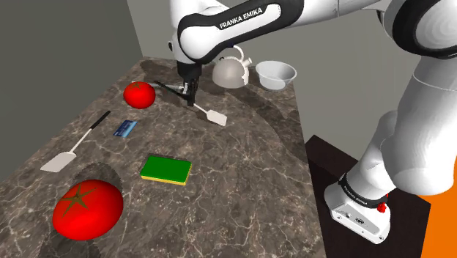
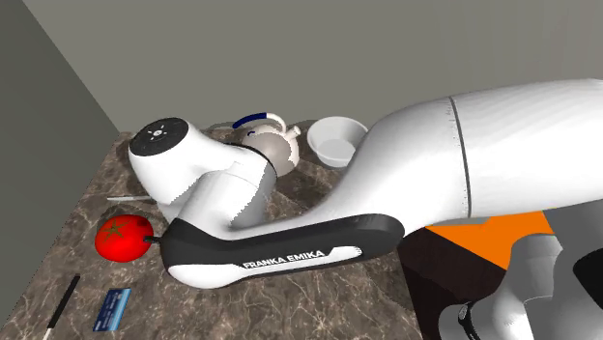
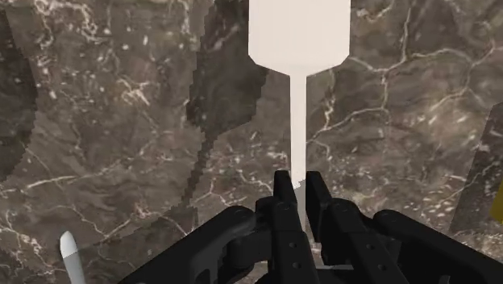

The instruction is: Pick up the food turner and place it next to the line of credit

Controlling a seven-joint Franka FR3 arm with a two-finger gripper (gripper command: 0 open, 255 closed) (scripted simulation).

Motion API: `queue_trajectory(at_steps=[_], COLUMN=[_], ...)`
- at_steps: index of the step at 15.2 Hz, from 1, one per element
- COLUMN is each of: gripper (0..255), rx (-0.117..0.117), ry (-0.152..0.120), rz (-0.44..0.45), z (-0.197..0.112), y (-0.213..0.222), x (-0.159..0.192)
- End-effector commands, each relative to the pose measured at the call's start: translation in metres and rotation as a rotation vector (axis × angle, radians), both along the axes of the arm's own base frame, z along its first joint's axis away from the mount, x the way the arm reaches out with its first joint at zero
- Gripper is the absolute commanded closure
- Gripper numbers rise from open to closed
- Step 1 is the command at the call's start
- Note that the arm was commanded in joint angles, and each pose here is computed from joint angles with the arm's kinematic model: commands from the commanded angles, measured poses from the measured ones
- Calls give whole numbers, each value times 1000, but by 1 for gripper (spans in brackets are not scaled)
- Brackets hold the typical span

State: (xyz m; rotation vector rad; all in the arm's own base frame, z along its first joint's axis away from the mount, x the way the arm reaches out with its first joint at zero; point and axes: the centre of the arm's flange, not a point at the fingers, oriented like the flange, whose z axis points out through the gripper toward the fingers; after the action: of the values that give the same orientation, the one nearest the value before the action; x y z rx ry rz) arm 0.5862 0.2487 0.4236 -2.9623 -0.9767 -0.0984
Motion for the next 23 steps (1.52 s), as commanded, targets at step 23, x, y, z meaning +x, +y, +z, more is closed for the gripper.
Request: queue_trajectory(at_steps=[23], gripper=[255], rx=[0], ry=[0], rz=[-1], z=[-52], y=[184], x=[4])
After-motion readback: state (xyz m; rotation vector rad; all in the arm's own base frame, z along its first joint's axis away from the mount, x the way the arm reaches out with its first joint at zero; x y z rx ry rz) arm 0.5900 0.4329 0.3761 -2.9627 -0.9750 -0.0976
